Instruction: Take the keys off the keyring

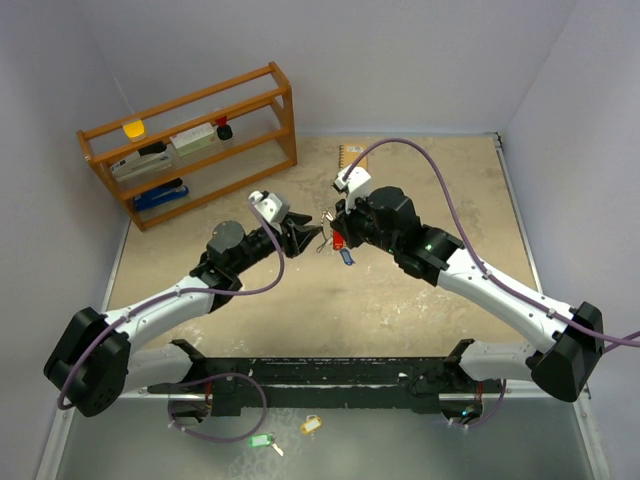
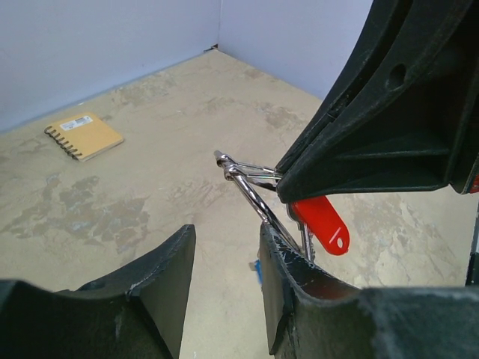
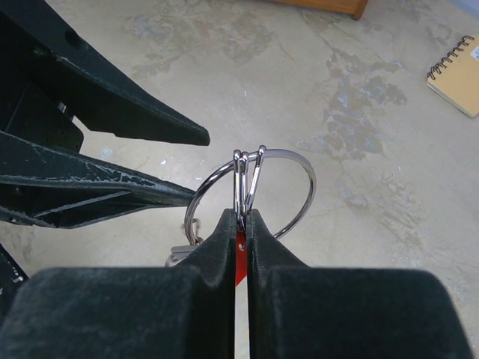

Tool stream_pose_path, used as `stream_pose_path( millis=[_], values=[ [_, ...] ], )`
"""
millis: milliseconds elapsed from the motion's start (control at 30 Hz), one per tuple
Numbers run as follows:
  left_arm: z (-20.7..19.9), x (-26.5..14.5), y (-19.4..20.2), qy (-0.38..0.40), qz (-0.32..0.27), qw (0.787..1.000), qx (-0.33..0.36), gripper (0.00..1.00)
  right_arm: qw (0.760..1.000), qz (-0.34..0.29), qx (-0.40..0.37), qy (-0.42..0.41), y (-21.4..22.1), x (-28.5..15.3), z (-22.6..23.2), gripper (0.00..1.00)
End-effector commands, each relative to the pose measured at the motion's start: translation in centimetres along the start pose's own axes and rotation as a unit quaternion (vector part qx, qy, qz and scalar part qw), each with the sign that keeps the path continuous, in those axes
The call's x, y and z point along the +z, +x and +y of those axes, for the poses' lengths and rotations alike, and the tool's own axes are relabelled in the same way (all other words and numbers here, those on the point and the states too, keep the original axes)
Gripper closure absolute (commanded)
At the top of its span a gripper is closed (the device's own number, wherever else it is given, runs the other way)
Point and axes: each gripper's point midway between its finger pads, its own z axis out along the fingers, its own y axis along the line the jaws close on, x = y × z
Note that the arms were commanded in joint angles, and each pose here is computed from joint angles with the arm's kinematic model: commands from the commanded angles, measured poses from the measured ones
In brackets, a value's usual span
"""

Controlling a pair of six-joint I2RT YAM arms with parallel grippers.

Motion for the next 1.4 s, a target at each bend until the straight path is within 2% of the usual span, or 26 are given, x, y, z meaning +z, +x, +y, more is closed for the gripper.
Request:
stream_pose_path(
  millis=[0,233,400,700,933,1367],
  values=[
    [-0.7,-0.9,-2.7,-0.002,-0.038,0.999,0.026,0.62,0.998,-0.062,-0.002,0.004,-4.3,-1.1,0.1,1.00],
    [0.8,-2.2,-3.1,-0.051,-0.024,0.997,0.051,0.62,0.998,-0.061,-0.003,0.001,-4.2,-1.1,0.4,1.00],
    [-0.4,-2.0,-3.7,-0.023,-0.034,0.998,0.044,0.62,0.998,-0.059,-0.005,0.000,-4.1,-0.8,0.6,1.00],
    [-1.4,-1.0,-2.2,0.003,-0.025,0.999,0.029,0.62,0.998,-0.059,-0.007,-0.001,-4.3,-0.7,0.9,1.00],
    [-1.2,-0.6,-1.5,-0.008,-0.017,0.999,0.037,0.62,0.998,-0.058,-0.008,-0.005,-4.3,-0.5,1.2,1.00],
    [0.3,0.3,-0.2,-0.048,-0.017,0.998,0.040,0.83,0.998,-0.066,-0.009,-0.021,-4.9,-0.8,2.1,1.00]
  ],
)
